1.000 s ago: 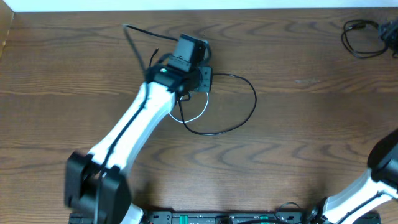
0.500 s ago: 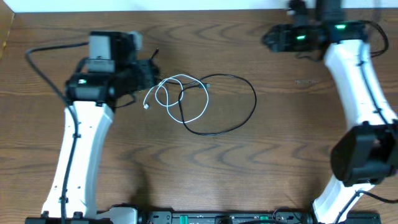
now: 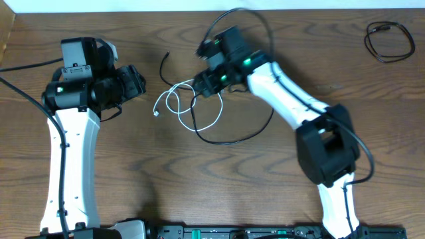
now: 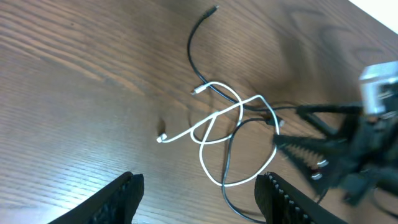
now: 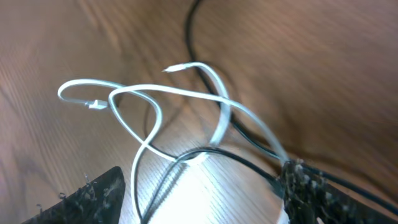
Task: Untangle cables
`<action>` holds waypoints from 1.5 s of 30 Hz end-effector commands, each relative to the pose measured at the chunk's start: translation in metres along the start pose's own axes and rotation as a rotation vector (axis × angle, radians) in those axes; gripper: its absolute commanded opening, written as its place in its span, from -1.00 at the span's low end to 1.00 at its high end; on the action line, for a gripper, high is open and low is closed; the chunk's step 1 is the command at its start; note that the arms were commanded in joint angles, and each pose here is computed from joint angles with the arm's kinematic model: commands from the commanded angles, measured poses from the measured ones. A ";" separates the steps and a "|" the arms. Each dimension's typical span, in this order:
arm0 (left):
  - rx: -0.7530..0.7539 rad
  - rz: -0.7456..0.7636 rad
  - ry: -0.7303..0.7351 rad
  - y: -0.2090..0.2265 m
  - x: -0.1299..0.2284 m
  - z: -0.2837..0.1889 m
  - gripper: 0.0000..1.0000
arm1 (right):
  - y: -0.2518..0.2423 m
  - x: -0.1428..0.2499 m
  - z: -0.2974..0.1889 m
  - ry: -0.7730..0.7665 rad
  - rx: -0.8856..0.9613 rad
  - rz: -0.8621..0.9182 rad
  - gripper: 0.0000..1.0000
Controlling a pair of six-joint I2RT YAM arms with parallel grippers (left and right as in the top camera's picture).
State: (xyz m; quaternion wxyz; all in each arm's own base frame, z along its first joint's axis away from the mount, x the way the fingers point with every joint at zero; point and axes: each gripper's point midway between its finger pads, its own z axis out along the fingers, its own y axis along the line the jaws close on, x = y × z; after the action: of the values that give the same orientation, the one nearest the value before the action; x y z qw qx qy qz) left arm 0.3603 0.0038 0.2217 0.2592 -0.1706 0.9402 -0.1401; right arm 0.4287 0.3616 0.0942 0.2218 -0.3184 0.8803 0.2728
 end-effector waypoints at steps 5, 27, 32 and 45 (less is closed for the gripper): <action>-0.031 0.003 -0.007 0.006 -0.001 -0.004 0.25 | 0.035 0.012 0.040 0.021 -0.048 -0.119 0.55; -0.036 -0.002 0.010 0.007 0.003 -0.002 0.25 | -0.020 0.034 0.037 0.053 0.325 0.289 0.28; -0.039 -0.005 0.021 0.008 0.004 0.001 0.25 | 0.005 0.052 0.044 0.129 0.281 0.270 -0.07; -0.051 -0.014 0.061 0.011 0.013 0.002 0.26 | 0.027 0.092 0.070 0.229 0.318 0.231 -0.32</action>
State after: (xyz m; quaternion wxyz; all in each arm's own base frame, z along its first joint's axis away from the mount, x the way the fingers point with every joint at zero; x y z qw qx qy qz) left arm 0.3481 0.0050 0.2129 0.2298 -0.1781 0.9478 -0.1307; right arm 0.3658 0.3867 0.0280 0.1556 -0.2163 0.9547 0.1327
